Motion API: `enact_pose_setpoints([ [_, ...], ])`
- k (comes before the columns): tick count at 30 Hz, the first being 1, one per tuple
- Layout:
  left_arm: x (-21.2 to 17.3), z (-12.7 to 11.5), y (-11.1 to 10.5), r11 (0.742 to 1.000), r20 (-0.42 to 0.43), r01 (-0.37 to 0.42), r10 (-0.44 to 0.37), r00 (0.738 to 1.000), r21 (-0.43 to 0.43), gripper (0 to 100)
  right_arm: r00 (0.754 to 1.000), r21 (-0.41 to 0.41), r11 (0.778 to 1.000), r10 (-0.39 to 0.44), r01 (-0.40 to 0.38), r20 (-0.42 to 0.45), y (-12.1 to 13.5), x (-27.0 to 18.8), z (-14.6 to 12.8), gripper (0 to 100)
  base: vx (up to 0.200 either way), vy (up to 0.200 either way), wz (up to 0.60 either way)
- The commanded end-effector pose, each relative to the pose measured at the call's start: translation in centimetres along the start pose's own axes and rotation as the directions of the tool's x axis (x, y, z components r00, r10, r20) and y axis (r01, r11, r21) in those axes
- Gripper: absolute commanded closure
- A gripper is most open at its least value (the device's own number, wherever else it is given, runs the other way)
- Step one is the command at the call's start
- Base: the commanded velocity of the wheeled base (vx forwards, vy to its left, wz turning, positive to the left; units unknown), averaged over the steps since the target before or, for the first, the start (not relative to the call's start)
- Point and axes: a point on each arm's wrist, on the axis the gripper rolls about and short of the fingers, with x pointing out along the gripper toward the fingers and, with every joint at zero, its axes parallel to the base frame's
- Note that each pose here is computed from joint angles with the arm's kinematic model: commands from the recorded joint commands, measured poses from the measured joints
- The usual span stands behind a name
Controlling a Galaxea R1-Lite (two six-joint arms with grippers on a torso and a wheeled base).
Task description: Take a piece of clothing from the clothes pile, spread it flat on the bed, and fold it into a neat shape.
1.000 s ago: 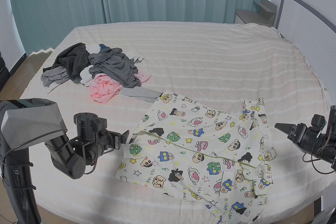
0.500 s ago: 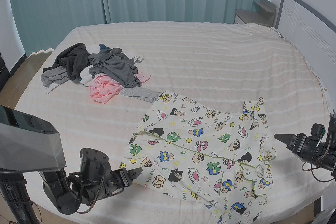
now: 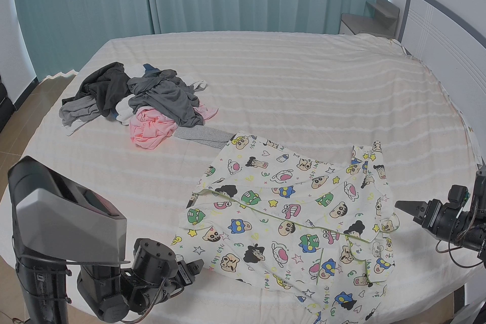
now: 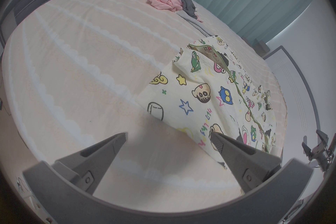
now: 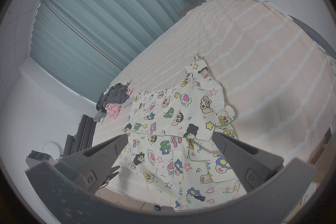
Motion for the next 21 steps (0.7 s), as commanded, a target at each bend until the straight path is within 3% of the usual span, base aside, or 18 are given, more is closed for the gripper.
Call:
enact_pose_setpoints([
  [1,2.5,-0.8,0.3,0.999,0.008,-0.035,0.035,0.999,0.001,0,1.0,0.0,1.0,-0.001,0.001,-0.001,0.0,0.0,0.0,0,0.0,0.0,0.0],
  [16,4.4,1.8,-1.5,0.997,0.112,0.043,-0.035,0.993,-0.066,0,1.0,0.004,1.0,-0.011,0.011,-0.017,-0.3,0.0,-0.4,0,0.0,0.0,0.0],
  [21,4.5,1.5,-1.3,0.998,0.101,0.035,-0.029,0.994,-0.06,0,1.0,0.005,1.0,-0.01,0.01,-0.016,-0.3,0.0,-0.4,0,0.0,0.0,0.0],
])
